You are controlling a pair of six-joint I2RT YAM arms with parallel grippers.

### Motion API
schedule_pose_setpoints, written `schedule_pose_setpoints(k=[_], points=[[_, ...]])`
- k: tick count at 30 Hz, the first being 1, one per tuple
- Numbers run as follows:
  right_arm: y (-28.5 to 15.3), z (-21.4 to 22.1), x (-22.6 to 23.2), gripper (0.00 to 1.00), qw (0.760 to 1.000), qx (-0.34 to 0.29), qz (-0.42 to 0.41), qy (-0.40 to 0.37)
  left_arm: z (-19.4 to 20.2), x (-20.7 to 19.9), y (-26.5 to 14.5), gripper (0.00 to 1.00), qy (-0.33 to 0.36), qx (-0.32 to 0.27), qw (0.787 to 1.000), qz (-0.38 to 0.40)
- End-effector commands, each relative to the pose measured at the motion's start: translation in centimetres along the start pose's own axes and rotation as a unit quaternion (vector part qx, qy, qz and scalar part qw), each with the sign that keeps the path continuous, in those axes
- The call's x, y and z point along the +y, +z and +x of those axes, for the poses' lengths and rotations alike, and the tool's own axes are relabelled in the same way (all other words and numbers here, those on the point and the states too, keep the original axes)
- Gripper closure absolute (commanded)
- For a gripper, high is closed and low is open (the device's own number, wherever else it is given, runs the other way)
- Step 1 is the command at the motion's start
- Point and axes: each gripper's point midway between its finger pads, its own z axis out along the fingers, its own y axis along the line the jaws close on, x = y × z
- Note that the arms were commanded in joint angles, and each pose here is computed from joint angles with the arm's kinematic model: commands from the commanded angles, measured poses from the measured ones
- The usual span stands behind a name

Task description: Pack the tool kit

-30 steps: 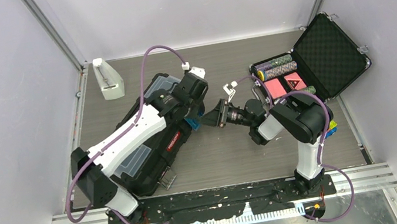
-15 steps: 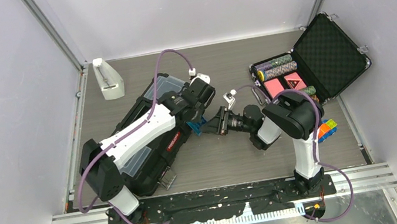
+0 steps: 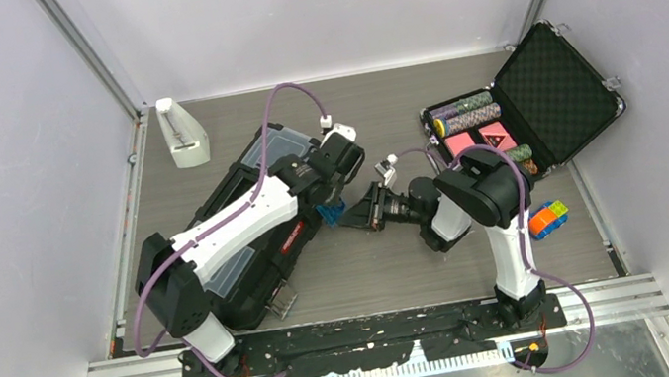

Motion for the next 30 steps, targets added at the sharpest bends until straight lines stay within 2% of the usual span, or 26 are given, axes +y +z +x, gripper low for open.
schedule_pose_setpoints(k=[1,10,12,14,16,17,20,25,30], points=[[1.5,-3.1,0.4,0.75,0.997,-0.057,-0.021,-0.037,0.6,0.4,0.9,0.92,-0.006,0.002,1.0,-0.009],[3.1,-4.9,-1.5,0.8,0.996,-0.066,0.038,-0.047,0.3,-0.9,0.5,0.9,-0.026,-0.01,0.999,0.03],[3.4,-5.0,-1.6,0.8,0.996,-0.065,0.036,-0.045,-0.6,-1.0,-0.7,0.83,-0.037,-0.025,0.998,0.047],[3.5,-5.1,-1.3,0.8,0.997,-0.063,0.029,-0.046,-1.9,-0.6,-2.8,0.72,-0.051,-0.051,0.995,0.061],[3.5,-5.1,-1.1,0.8,0.997,-0.063,0.027,-0.048,-3.5,0.6,-5.6,0.57,-0.064,-0.094,0.991,0.067],[3.5,-5.0,-1.0,0.8,0.997,-0.061,0.025,-0.048,-4.3,1.7,-6.9,0.53,-0.07,-0.116,0.989,0.063],[3.5,-5.1,-0.6,0.8,0.997,-0.058,0.02,-0.051,-5.4,6.1,-10.1,0.31,-0.094,-0.163,0.981,0.045],[3.5,-5.1,-0.3,0.8,0.997,-0.055,0.019,-0.056,-2.9,14.2,-9.1,0.22,-0.123,-0.135,0.982,-0.042],[3.7,-5.1,-0.2,0.8,0.997,-0.052,0.018,-0.057,0.5,18.4,-6.4,0.18,-0.163,-0.086,0.981,-0.062]])
